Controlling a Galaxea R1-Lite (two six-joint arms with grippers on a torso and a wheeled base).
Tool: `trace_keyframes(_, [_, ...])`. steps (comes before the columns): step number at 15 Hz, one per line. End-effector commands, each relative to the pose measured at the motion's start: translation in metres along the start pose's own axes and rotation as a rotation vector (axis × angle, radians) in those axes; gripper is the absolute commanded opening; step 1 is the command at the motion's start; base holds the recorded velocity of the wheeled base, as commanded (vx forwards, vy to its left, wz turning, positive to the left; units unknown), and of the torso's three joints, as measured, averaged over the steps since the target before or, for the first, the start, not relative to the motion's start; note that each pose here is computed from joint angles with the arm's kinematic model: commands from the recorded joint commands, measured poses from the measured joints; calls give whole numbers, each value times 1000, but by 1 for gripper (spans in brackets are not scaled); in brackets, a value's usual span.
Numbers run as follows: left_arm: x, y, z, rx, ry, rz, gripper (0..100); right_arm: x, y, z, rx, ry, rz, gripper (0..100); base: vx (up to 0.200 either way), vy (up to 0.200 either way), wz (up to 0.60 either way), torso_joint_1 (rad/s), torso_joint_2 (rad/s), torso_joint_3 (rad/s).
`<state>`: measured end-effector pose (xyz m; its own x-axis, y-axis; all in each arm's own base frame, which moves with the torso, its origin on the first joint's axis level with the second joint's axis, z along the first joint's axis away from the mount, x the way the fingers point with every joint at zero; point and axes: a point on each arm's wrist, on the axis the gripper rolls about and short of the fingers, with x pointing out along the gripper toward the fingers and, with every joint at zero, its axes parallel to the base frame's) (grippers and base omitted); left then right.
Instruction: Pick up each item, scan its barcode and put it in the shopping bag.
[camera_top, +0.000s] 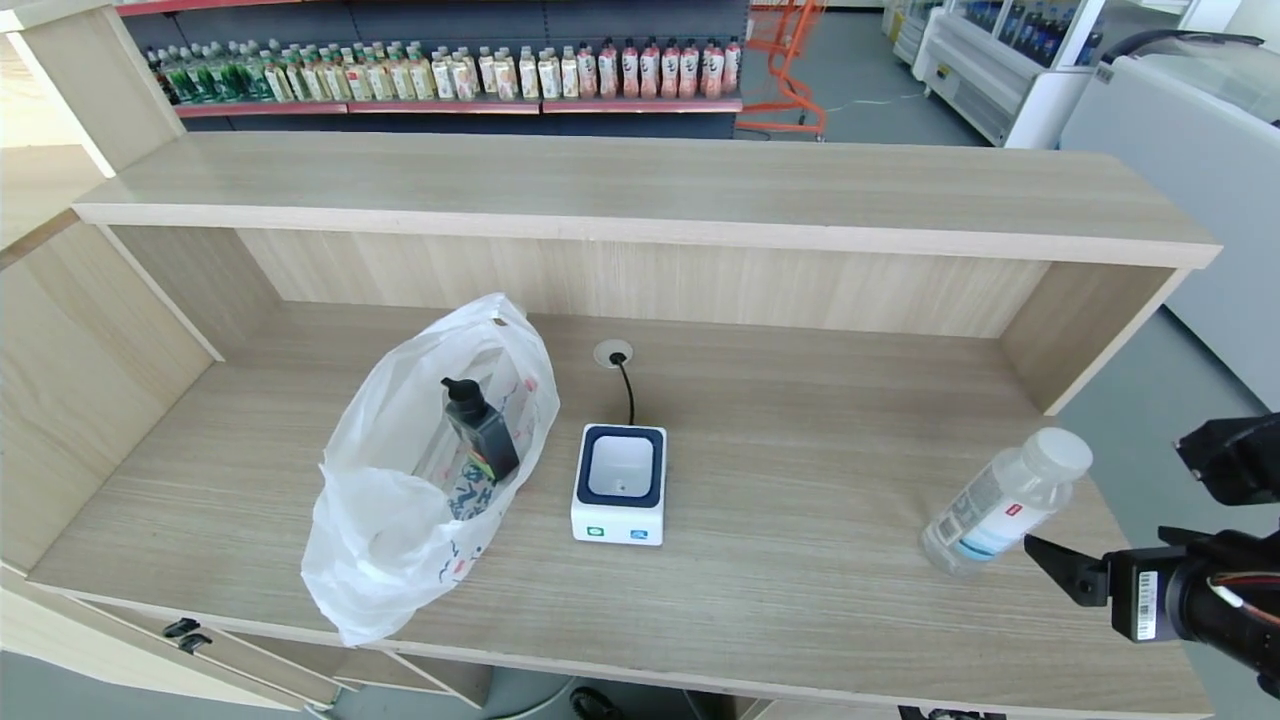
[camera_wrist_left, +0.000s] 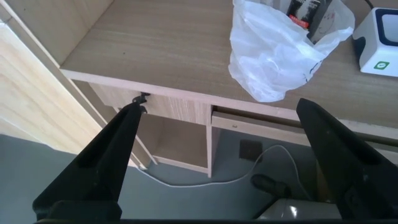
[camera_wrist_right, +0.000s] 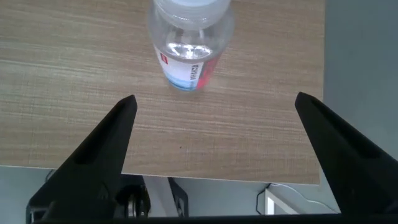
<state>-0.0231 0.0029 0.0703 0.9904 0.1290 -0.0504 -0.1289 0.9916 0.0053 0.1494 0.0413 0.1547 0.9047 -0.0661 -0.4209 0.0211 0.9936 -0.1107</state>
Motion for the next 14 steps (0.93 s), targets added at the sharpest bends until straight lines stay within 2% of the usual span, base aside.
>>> trace_keyframes(1, [0,0,0,0,0,-1,100,5,1,-2,2,24,9,100,0,0,0,0,0,0])
trace_keyframes(5, [0,0,0,0,0,-1,100,31,11,1,46,7,30,100,0,0,0,0,0,0])
trace_keyframes(14, [0,0,0,0,0,-1,100,74,28,-1,42,-10,51,100,0,0,0,0,0,0])
